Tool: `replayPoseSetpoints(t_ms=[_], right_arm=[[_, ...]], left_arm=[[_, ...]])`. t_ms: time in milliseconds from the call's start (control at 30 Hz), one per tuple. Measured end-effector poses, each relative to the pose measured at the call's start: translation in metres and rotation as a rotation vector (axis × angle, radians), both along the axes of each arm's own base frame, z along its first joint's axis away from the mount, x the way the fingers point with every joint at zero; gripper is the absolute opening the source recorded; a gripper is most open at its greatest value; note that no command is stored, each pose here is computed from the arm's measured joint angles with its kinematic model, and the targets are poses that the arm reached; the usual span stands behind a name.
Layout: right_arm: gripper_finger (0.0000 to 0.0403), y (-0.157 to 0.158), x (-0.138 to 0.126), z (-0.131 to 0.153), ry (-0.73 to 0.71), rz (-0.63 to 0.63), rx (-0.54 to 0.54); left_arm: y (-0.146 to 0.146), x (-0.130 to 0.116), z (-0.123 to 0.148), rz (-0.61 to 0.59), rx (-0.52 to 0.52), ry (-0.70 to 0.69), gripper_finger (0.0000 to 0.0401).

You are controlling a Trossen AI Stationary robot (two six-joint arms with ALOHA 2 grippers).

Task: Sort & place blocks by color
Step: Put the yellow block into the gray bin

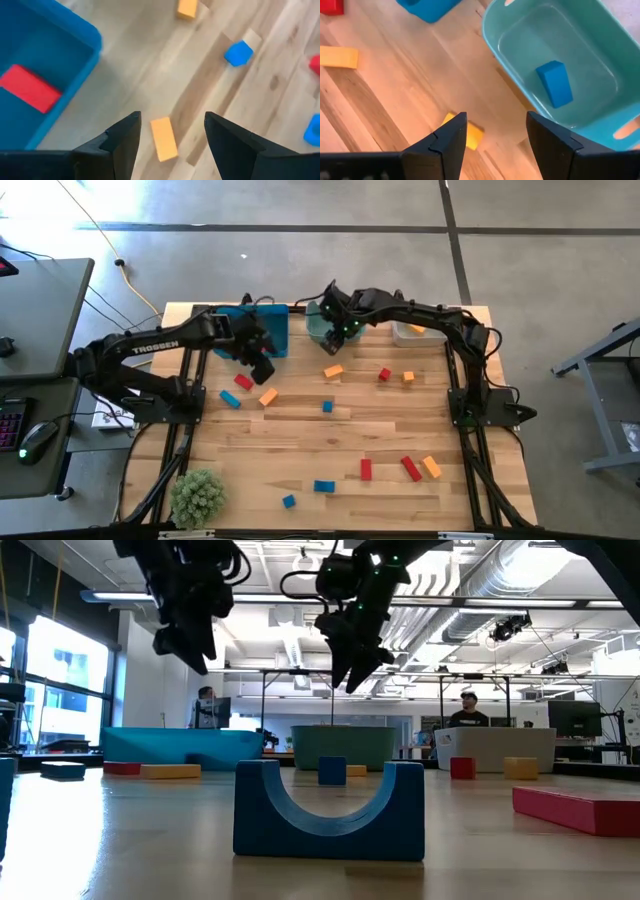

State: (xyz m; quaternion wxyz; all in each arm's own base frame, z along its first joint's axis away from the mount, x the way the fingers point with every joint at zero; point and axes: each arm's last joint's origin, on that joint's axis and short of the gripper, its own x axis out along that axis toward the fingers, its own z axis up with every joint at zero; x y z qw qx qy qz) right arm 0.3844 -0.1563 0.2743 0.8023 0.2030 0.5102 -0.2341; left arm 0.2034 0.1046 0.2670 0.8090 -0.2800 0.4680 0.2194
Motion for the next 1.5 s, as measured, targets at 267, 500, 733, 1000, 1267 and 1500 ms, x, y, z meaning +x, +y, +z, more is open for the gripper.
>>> replayPoseSetpoints(t_ms=[267, 500, 733, 1000, 1267, 1500], right_arm=[[0.0193, 0.004, -0.002, -0.001, 0.041, 0.062, 0.003], [0.0193, 0.006, -0.006, -0.003, 0.092, 0.099, 0.01], [0.0193, 0.006, -0.006, -0.003, 0.101, 0.133, -0.001], [0.0193, 0.006, -0.006, -0.004, 0.105, 0.156, -0.009], [0.0193, 0.006, -0.007, -0.004, 0.112, 0.175, -0.014], [0.0193, 0.006, -0.007, -0.004, 0.111, 0.175, -0.014]], left_arm=[[-0.032, 0.012, -0.001, -0.032, 0.003, 0.033, 0.0209], [-0.048, 0.022, -0.007, 0.109, -0.041, 0.058, 0.0209], [-0.055, 0.036, -0.026, 0.188, -0.06, 0.14, 0.0209], [-0.058, 0.052, -0.057, 0.197, -0.065, 0.281, 0.0209], [-0.056, 0.058, -0.084, 0.244, -0.069, 0.42, 0.0209], [-0.055, 0.063, -0.101, 0.245, -0.068, 0.494, 0.0209]])
